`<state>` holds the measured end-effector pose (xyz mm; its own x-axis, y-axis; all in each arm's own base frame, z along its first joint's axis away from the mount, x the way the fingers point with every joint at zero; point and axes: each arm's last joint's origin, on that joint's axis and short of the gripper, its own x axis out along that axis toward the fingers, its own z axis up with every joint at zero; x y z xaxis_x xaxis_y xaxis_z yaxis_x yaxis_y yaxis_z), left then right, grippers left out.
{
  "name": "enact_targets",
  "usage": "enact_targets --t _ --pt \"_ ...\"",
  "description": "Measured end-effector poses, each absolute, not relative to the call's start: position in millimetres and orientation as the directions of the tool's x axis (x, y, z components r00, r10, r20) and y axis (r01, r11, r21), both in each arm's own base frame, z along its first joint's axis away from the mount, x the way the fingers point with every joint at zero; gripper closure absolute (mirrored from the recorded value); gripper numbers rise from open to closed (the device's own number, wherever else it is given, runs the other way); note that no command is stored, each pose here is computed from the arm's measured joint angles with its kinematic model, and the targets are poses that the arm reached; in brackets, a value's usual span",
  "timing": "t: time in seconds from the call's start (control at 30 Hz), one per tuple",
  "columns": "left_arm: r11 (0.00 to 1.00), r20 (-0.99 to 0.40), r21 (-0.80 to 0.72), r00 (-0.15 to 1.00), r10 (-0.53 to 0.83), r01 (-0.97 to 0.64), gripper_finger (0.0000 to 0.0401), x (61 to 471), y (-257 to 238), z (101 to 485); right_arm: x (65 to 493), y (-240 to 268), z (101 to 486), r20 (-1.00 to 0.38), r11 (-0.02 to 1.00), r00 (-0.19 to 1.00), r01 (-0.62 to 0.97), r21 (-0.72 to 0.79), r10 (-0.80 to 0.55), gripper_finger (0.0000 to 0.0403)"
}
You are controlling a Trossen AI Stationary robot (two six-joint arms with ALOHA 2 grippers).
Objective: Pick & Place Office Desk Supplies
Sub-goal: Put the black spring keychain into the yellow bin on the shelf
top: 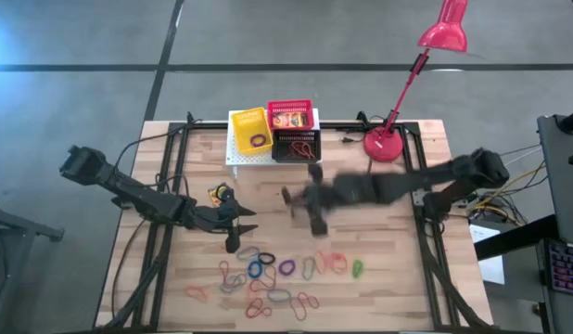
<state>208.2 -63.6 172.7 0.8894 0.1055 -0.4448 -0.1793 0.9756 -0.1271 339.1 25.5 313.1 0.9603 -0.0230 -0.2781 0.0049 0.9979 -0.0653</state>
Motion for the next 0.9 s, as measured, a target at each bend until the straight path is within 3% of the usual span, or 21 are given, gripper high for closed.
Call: enact_targets --t 0.3,0.57,0.9 --pt "0.975 -0.445 -0.126 0.889 0.109 -0.182 0.0204 208.2 -63.4 172.7 338.1 -88.7 366.3 -0.361 0.972 0.911 0.23 0.039 -0.201 0.038" --pt "0.975 -0.444 -0.126 0.889 0.11 -0.184 0.0204 208.2 -63.4 172.7 348.6 -129.5 346.8 -0.466 0.953 0.853 0.297 0.065 -0.234 0.038" --pt "0.973 -0.443 -0.121 0.888 0.122 -0.194 0.0204 208.3 -62.6 172.7 409.1 -149.9 316.7 -0.349 0.978 0.931 0.161 0.132 -0.106 0.038"
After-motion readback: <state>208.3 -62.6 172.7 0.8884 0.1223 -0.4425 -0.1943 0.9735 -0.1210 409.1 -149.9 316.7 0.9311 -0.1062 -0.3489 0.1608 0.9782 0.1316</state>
